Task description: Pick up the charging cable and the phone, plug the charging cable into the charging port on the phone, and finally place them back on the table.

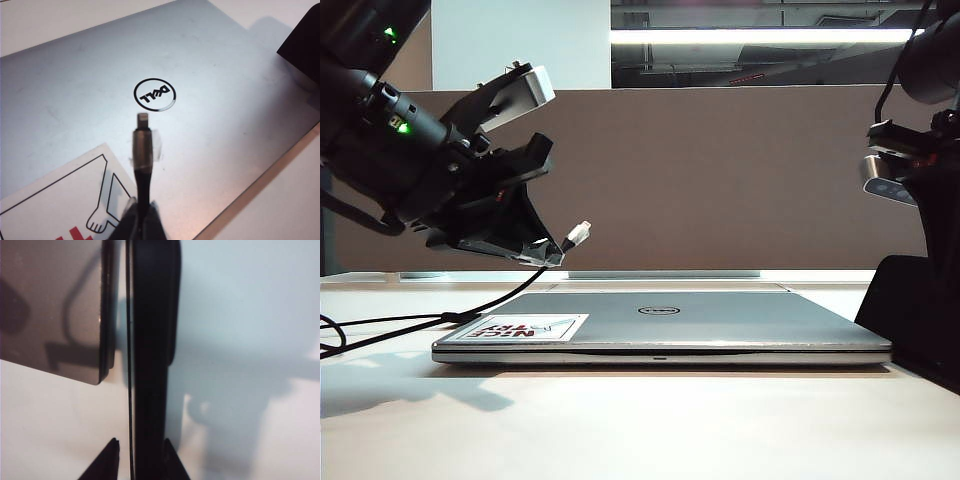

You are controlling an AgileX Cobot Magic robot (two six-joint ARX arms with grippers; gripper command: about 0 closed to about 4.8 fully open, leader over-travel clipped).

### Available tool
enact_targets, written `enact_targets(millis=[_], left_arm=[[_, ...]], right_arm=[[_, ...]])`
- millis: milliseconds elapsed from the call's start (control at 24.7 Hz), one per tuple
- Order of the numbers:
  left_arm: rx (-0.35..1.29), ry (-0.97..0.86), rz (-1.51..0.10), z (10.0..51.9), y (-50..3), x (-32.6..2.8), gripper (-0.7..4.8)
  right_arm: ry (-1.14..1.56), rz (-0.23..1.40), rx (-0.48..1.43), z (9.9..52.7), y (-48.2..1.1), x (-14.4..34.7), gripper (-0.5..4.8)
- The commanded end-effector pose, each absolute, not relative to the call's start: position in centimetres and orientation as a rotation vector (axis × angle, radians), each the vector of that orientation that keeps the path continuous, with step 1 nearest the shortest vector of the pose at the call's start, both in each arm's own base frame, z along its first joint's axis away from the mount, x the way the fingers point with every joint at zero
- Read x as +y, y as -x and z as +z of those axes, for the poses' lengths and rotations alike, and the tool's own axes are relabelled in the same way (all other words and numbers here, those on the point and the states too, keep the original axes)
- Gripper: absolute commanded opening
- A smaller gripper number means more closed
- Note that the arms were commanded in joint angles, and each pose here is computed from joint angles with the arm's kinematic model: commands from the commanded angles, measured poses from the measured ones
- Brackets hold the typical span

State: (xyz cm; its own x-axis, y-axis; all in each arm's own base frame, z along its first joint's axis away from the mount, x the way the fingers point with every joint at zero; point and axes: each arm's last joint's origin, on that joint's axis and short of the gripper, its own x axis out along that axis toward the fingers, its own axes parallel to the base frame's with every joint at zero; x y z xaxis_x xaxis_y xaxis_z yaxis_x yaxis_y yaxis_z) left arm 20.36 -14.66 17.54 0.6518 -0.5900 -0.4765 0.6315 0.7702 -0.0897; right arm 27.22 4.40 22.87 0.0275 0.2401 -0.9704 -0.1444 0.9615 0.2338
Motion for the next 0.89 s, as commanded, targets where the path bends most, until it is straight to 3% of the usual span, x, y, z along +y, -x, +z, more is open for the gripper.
enact_targets(millis=[40,889], left_arm=[[0.489,-0.078,-0.7,17.9,-20.5,-14.8,-0.08],[0.489,-0.078,-0.7,17.9,-20.5,-14.8,-0.08]], right_arm=[[-0.074,0.316,1.49,23.1,-27.3,4.5,1.22],[-0.089,0.37,1.484,21.4,-28.7,4.8,1.17]])
